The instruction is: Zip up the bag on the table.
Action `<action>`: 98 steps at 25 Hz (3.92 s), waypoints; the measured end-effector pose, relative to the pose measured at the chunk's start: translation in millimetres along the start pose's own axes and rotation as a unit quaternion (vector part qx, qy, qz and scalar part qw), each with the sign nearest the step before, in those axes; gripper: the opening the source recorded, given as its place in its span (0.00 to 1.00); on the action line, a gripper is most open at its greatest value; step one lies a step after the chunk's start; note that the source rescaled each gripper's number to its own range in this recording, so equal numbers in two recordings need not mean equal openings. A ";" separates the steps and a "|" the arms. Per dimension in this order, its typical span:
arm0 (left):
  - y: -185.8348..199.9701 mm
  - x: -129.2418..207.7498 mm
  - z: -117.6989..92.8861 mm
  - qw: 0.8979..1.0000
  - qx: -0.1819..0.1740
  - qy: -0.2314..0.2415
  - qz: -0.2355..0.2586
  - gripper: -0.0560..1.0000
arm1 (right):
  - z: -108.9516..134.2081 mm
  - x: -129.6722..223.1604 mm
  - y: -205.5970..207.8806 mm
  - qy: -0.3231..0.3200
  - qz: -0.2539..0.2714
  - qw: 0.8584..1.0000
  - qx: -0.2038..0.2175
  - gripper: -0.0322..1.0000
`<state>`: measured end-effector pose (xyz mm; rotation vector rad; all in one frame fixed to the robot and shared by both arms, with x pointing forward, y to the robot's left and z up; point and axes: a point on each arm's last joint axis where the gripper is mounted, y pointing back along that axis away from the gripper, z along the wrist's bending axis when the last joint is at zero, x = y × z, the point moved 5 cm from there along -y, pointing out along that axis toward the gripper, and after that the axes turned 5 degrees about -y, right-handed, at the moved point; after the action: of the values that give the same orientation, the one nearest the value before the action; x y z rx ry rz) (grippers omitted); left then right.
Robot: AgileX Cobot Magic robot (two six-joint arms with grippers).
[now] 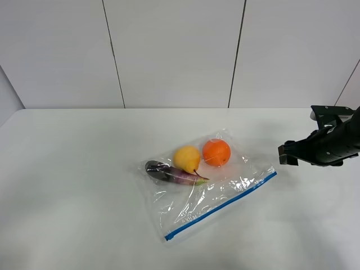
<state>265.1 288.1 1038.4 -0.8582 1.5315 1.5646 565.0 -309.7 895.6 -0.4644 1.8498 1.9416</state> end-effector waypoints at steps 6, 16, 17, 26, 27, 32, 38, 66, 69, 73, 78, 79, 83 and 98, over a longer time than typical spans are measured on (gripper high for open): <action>0.0 0.0 -0.1 1.000 0.000 0.000 0.000 0.81 | -23.4 -9.1 28.4 -0.031 -0.029 0.999 0.017 0.98; 0.0 0.1 -0.1 1.000 0.000 0.000 0.000 0.81 | -16.9 -18.5 110.1 -0.042 -0.102 0.994 0.003 0.98; 0.0 0.1 -0.3 1.000 0.001 0.000 0.000 0.81 | -14.8 -18.4 118.9 -0.044 -0.111 0.993 -0.001 0.98; 0.0 0.1 -0.3 1.000 0.001 0.000 0.000 0.81 | 2.9 -9.9 191.6 -0.050 -0.192 0.979 -0.034 0.98; 0.0 0.1 -0.3 1.000 0.001 0.000 0.000 0.81 | 5.1 -6.9 198.6 -0.049 -0.197 0.978 -0.038 0.98; 0.0 0.1 -0.4 1.000 0.001 0.001 0.000 0.81 | 13.6 7.7 228.7 -0.039 -0.222 0.973 -0.051 0.98; 0.0 0.1 -0.4 1.000 0.001 0.001 0.000 0.81 | 18.5 18.7 248.9 -0.030 -0.244 0.968 -0.055 0.98; 0.0 0.1 -0.4 1.000 0.001 0.001 0.000 0.81 | 20.9 131.0 313.4 -0.023 -0.338 0.941 -0.011 0.98; 0.0 0.1 -0.4 1.000 0.001 0.001 0.000 0.81 | 19.3 142.8 295.7 -0.034 -0.323 0.946 -0.013 0.98; 0.0 0.1 -0.4 1.000 0.001 0.001 0.000 0.81 | 18.5 152.6 278.0 -0.039 -0.301 0.953 -0.018 0.96; 0.0 0.1 -0.4 1.000 0.001 0.001 0.000 0.81 | 16.5 157.9 276.5 -0.036 -0.300 0.953 -0.023 0.95; 0.0 0.1 -0.4 1.000 0.001 0.001 0.000 0.81 | 15.1 158.4 276.1 -0.036 -0.298 0.954 -0.018 0.95; 0.0 0.1 -0.4 1.000 0.001 0.001 0.000 0.81 | 11.1 162.7 269.2 -0.043 -0.284 0.958 -0.006 0.95; 0.0 0.1 -0.4 1.000 0.001 0.001 0.000 0.81 | 10.2 174.1 262.3 -0.041 -0.296 0.954 -0.005 0.94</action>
<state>265.0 287.7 1038.4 -0.8574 1.5346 1.5620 281.7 -295.2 1032.5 -0.8179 1.4280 1.5319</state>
